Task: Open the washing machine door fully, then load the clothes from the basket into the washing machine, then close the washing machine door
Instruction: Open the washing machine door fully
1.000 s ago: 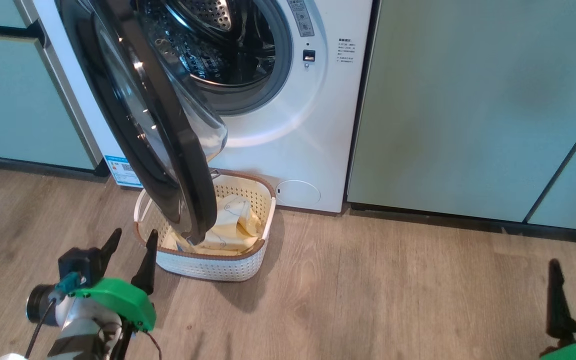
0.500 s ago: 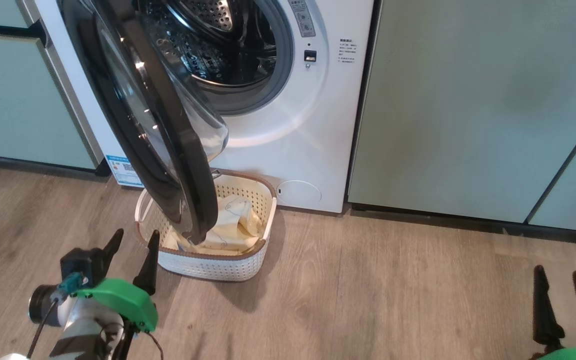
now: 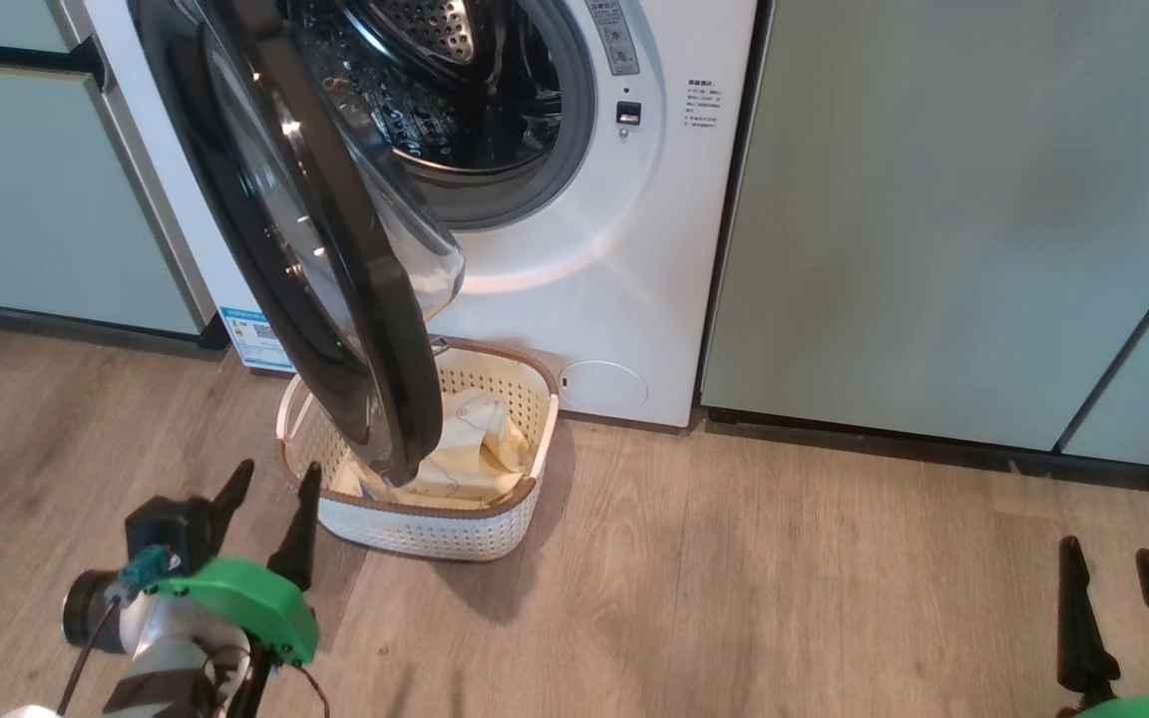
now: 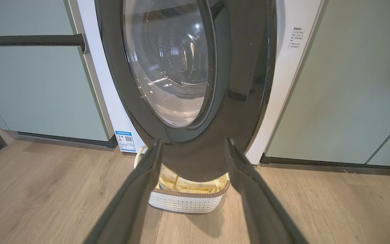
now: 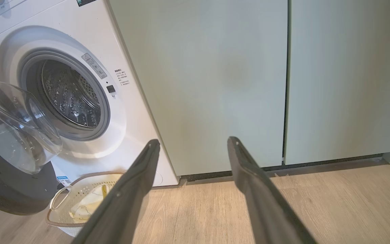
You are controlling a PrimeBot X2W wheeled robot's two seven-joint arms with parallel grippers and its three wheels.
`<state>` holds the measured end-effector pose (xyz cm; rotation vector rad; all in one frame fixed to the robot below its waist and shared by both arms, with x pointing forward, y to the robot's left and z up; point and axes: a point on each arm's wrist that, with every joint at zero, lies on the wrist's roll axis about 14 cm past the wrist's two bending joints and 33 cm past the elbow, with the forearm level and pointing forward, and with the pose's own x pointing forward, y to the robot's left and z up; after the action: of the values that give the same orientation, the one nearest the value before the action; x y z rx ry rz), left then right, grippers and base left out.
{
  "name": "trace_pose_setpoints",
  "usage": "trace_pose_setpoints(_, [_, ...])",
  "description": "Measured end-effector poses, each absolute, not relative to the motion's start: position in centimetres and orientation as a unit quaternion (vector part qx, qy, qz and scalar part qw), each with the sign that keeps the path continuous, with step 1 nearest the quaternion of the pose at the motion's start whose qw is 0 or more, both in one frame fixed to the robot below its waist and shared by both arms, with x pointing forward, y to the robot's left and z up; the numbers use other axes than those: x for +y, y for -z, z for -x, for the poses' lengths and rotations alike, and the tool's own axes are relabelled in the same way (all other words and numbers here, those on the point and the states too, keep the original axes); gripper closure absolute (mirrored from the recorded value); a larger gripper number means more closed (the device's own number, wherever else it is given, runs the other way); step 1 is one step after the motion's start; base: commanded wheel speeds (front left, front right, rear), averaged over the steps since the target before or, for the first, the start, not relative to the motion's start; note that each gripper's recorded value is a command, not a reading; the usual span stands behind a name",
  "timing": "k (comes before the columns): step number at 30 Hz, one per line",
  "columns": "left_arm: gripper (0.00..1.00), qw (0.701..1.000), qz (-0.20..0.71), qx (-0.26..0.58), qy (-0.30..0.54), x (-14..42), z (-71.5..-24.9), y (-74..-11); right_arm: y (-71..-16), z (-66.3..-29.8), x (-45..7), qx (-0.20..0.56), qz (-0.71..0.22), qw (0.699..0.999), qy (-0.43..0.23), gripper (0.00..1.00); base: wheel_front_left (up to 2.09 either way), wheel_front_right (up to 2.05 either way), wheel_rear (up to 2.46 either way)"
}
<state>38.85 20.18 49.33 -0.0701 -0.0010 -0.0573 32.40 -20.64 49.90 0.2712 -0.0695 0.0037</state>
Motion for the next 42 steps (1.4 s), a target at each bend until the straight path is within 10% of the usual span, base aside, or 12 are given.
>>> trace_pose_setpoints(1, [0.50,0.999,0.040,-0.001,0.026,20.3,-38.8,-49.4,-49.8,-32.4,-20.6,-0.034,-0.135,0.990,-0.002,0.00,0.00,0.00,0.00])
trace_pose_setpoints(2, [0.64,0.999,0.047,-0.002,0.023,20.3,-38.8,-49.4,-49.8,-32.4,-20.6,-0.033,-0.136,0.990,-0.001,0.00,0.00,0.00,0.00])
trace_pose_setpoints(3, [1.00,0.998,0.053,-0.003,0.019,20.4,-38.8,-49.4,-49.7,-32.4,-20.6,-0.032,-0.137,0.990,0.000,0.00,0.00,0.00,0.00])
trace_pose_setpoints(19, [1.00,0.957,0.120,-0.253,-0.078,27.7,-41.0,-66.6,-49.0,-33.0,-19.7,-0.019,-0.143,0.989,-0.011,0.00,0.00,0.00,0.00])
trace_pose_setpoints(30, [1.00,0.894,0.134,-0.412,0.109,16.0,-39.7,-83.0,-48.3,-33.2,-19.0,-0.006,-0.145,0.989,-0.020,0.00,0.00,0.00,0.00])
trace_pose_setpoints(42, [1.00,0.895,0.131,-0.323,0.279,1.7,-39.4,-78.8,-47.7,-32.8,-19.5,0.003,-0.146,0.989,-0.010,0.00,0.00,0.00,0.00])
